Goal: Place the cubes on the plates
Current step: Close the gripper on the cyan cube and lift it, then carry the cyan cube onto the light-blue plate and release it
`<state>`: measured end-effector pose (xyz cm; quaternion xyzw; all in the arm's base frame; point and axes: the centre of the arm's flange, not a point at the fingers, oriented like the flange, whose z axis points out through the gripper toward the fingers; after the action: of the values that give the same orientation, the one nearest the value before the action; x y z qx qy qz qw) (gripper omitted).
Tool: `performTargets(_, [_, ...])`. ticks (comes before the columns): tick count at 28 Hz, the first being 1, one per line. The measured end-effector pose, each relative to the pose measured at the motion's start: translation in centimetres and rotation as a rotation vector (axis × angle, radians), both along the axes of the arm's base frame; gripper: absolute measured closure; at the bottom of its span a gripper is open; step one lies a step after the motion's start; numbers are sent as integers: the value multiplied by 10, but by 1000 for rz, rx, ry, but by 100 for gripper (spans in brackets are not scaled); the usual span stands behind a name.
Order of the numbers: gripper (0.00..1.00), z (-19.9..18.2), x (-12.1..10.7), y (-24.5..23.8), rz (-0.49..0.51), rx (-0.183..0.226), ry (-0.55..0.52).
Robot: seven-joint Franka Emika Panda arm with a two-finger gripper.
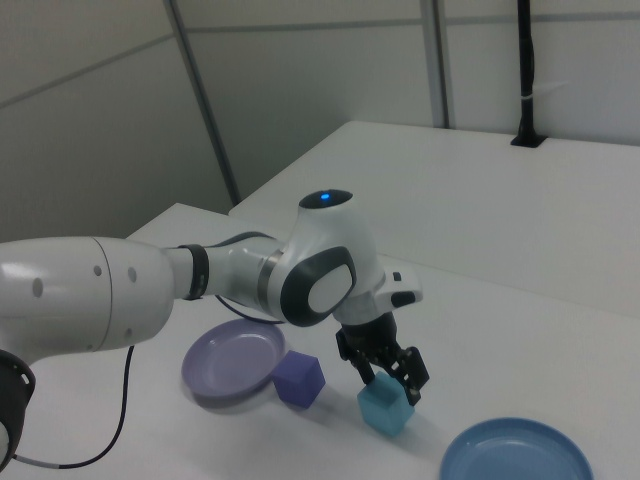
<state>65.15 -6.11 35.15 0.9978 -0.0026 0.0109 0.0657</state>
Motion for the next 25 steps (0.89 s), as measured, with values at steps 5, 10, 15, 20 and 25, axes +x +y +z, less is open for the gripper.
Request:
performTargets(5, [0,-16,-6,0,15,-15,7])
performTargets(10, [0,-26,-10,0,19,-19,20])
performTargets(15, [5,-26,-10,-1,19,-19,20])
performTargets(20, [24,-24,-9,-7,9,-20,12])
performTargets(25, [38,-8,-4,-34,-28,-25,-28])
